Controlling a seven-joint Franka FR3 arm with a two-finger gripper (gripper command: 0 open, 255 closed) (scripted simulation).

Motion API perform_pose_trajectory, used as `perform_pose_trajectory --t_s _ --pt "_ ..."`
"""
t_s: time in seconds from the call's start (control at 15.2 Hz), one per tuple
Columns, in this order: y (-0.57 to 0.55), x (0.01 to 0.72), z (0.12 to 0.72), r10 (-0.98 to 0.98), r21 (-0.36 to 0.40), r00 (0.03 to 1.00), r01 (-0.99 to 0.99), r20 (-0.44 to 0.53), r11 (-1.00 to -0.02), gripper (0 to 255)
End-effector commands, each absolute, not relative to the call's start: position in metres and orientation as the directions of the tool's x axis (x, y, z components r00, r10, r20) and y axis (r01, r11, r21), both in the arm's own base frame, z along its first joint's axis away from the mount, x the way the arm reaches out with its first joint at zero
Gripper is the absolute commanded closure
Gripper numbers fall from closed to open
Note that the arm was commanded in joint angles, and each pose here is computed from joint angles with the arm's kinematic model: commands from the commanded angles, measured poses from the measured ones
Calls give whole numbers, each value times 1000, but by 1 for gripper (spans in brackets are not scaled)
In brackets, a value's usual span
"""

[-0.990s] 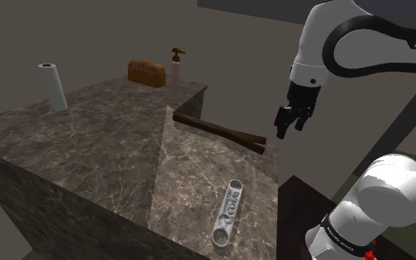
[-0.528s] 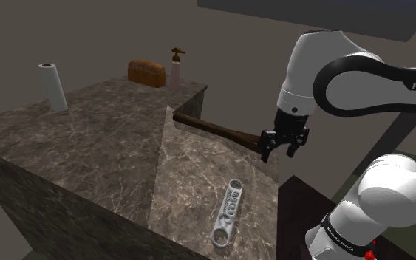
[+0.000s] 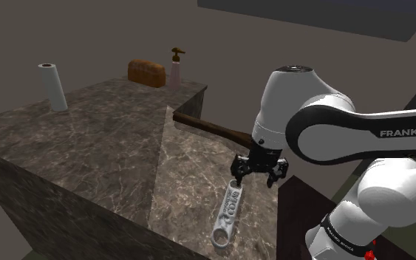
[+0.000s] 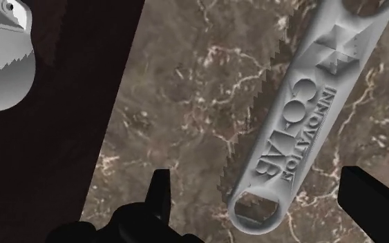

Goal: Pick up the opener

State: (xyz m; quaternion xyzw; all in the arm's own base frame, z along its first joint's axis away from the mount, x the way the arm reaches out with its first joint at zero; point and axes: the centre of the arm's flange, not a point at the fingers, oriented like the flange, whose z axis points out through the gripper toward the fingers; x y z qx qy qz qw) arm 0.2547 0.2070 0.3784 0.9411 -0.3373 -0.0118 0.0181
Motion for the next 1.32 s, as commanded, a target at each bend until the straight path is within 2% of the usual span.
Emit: perform_pose_trajectory --t_s 0.0,0.26,0.86,0.92,1.25 --pt "225 259 362 -696 31 718 -696 -5 -717 0" --pt "260 271 330 -791 15 612 -791 4 -612 0" --pt "260 271 290 -791 15 612 -791 4 -612 0" --pt "260 271 291 -791 14 612 -791 4 -612 255" --pt "260 272 291 -791 14 612 -791 4 -612 255"
